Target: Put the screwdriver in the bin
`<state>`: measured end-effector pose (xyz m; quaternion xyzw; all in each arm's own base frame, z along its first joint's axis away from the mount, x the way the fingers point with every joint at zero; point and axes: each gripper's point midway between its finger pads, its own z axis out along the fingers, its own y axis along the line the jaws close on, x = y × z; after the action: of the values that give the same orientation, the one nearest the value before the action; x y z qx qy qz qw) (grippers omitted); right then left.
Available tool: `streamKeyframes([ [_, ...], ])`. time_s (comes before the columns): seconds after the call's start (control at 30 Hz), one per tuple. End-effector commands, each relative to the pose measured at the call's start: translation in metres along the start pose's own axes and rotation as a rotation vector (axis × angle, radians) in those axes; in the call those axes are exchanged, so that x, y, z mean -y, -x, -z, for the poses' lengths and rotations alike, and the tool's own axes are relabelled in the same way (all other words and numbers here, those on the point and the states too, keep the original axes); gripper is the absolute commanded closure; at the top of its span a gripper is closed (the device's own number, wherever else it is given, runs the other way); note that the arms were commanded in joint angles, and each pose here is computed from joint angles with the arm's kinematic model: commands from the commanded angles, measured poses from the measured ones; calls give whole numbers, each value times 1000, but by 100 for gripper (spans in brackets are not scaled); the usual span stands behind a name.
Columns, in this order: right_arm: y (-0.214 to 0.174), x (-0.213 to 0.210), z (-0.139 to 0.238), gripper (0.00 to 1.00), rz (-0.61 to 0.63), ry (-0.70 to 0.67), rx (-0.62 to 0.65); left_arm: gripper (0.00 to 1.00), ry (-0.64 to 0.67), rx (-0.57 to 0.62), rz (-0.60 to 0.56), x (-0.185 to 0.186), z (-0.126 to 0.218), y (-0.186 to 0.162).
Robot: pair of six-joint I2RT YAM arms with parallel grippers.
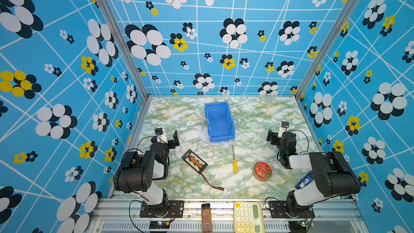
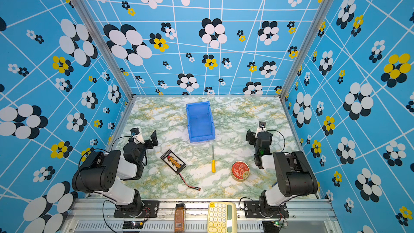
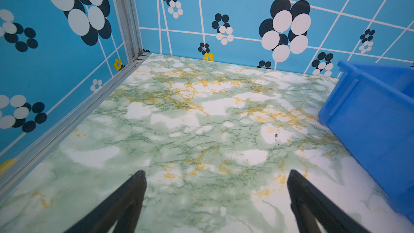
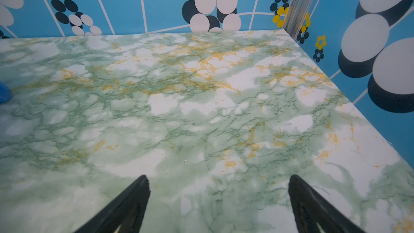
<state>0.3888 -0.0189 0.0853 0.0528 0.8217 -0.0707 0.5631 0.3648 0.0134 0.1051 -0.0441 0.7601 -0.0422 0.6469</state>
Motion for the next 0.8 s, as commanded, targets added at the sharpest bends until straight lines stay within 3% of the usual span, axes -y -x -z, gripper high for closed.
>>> streamKeyframes([
  [0.0,9,1,-2,1,-1,3,17,1,-34,-13,-14,4,-5,3],
  [0.27,44,14,22,1,-8,-85,41,1,-194,-27,-55,31,-2,20],
  [0.4,68,28,47,2,-86,-145,11,1,-263,-172,-84,46,2,30],
  [0.53,76,18,72,2,-189,-102,-95,1,-257,-221,-163,48,20,44],
  [0.77,68,-18,126,1,-146,-6,-265,1,-275,-349,-311,55,74,74],
])
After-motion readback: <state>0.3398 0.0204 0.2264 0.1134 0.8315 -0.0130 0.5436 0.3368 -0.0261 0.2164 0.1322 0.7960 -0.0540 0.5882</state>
